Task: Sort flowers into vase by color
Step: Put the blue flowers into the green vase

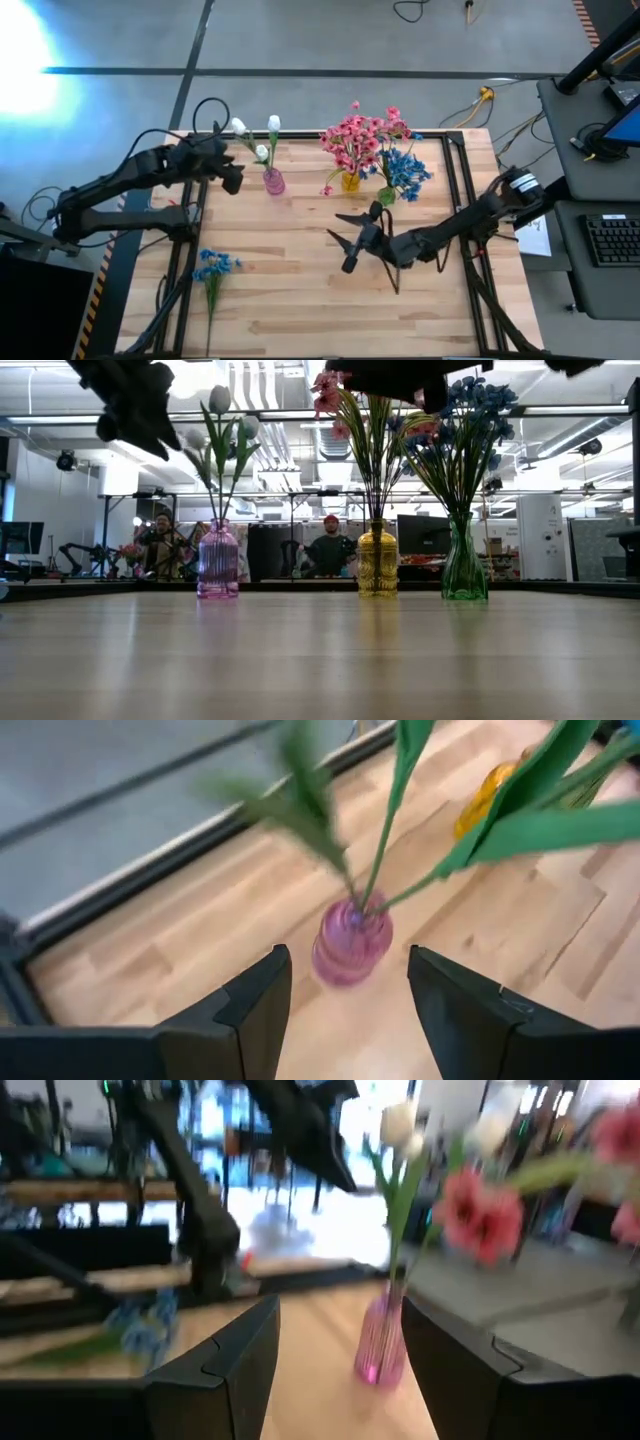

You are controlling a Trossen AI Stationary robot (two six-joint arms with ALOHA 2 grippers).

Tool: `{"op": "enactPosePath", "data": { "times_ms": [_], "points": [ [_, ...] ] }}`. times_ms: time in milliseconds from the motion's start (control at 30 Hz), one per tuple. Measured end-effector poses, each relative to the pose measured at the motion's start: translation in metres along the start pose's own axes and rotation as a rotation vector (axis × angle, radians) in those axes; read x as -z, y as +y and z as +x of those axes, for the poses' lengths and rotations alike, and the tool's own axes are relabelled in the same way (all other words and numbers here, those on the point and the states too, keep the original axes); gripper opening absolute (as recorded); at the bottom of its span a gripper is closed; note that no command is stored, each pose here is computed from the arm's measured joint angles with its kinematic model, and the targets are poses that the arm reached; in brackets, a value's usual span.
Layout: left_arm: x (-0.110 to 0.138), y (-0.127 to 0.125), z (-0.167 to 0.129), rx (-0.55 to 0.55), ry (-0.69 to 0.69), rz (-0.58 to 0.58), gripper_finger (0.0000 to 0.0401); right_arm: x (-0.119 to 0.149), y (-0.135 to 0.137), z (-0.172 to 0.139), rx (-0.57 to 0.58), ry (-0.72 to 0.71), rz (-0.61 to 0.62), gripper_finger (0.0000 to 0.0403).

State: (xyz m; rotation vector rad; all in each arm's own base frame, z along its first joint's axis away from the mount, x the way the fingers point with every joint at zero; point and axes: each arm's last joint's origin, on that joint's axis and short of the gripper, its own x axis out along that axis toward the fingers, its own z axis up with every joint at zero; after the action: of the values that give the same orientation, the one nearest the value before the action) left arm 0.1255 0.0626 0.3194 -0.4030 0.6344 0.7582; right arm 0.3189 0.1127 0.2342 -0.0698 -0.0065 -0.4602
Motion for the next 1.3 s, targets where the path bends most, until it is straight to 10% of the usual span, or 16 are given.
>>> {"op": "enactPosePath", "data": {
  "times_ms": [567,967,1300],
  "points": [
    [0.019,-0.006,-0.028,0.173,0.122,-0.097,0.0188,-0.008,-0.021,-0.021,-0.117,0.833,0.051,0.0203],
    [0.03,-0.043,-0.028,0.362,0.249,-0.116,0.0188,-0.003,-0.022,-0.027,-0.178,0.951,0.08,0.0203],
    [0.074,-0.082,-0.033,0.234,0.596,-0.24,0.0188,-0.003,-0.022,-0.027,-0.2,0.94,0.022,0.0203]
  ]
}}
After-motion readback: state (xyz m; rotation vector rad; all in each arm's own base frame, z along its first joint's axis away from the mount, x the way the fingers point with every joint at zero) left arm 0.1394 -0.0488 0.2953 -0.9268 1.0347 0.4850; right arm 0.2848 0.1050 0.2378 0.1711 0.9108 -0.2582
